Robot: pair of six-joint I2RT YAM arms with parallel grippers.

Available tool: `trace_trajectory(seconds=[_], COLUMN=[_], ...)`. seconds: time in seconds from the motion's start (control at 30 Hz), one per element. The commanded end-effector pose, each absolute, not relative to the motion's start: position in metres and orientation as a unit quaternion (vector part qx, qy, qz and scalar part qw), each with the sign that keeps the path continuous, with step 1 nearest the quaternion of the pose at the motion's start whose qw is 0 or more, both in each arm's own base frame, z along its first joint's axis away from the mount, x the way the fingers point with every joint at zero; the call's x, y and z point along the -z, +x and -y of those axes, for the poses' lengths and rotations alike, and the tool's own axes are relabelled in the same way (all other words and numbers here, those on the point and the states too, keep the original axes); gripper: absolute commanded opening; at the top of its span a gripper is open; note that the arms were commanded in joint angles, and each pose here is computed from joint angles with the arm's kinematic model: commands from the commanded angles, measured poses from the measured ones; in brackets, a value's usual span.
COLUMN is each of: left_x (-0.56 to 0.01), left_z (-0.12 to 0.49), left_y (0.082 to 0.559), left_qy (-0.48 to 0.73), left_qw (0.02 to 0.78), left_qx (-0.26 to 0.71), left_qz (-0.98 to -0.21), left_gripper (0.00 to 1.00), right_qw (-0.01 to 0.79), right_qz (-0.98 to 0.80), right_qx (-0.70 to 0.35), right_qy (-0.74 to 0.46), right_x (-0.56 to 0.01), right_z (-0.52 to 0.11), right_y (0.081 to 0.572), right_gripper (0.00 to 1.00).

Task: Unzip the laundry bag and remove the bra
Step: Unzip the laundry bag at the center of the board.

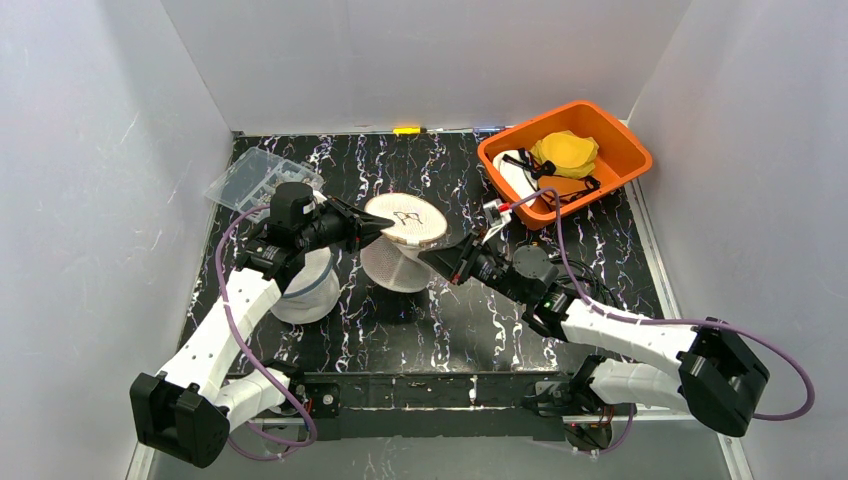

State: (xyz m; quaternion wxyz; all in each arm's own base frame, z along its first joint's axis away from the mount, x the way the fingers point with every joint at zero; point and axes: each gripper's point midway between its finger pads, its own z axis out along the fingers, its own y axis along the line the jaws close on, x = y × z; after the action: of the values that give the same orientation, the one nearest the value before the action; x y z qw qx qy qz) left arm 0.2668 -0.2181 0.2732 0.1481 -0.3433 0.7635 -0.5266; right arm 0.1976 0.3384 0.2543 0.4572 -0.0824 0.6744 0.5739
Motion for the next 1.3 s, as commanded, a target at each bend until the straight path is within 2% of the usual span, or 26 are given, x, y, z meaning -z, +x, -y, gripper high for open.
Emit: trace_trajectory(seconds=[0.0,0.03,0.23,0.47,0.93,1.17,1.27], left_x=[-0.286,-0.285,-0.278,-0.268,-0.23,-0.204,-0.189], left_z=[0.219,0.219,0.222,0.228,0.286,0.314,0.314], left_y=[0.261,0.261,0.263,0.268,0.281,0.291,0.289], left_qy=[-0.326,-0.326,-0.323,-0.294,-0.07,-0.034,-0.046], left_qw=[0.158,0.158,0.152,0.148,0.104,0.091,0.085], left_qx=[0.545,0.545,0.544,0.545,0.57,0.552,0.539], left_qz=[-0.756,-0.756,-0.759,-0.772,-0.812,-0.828,-0.836], left_gripper=[0.0,0.0,0.0,0.0,0.01,0.12,0.3], right_qw=[0.484,0.485,0.496,0.509,0.482,0.464,0.455], right_qz=[-0.653,-0.655,-0.666,-0.723,-0.78,-0.795,-0.802], right_qx=[-0.576,-0.572,-0.548,-0.461,-0.365,-0.364,-0.364], right_qy=[-0.09,-0.093,-0.1,-0.078,-0.161,-0.144,-0.129], right_x=[-0.279,-0.278,-0.275,-0.248,-0.194,-0.171,-0.156], right_z=[-0.336,-0.336,-0.328,-0.302,-0.259,-0.253,-0.252], right_y=[0.199,0.199,0.2,0.213,0.186,0.18,0.179], right_gripper=[0.04,0.01,0.01,0.01,0.01,0.01,0.01])
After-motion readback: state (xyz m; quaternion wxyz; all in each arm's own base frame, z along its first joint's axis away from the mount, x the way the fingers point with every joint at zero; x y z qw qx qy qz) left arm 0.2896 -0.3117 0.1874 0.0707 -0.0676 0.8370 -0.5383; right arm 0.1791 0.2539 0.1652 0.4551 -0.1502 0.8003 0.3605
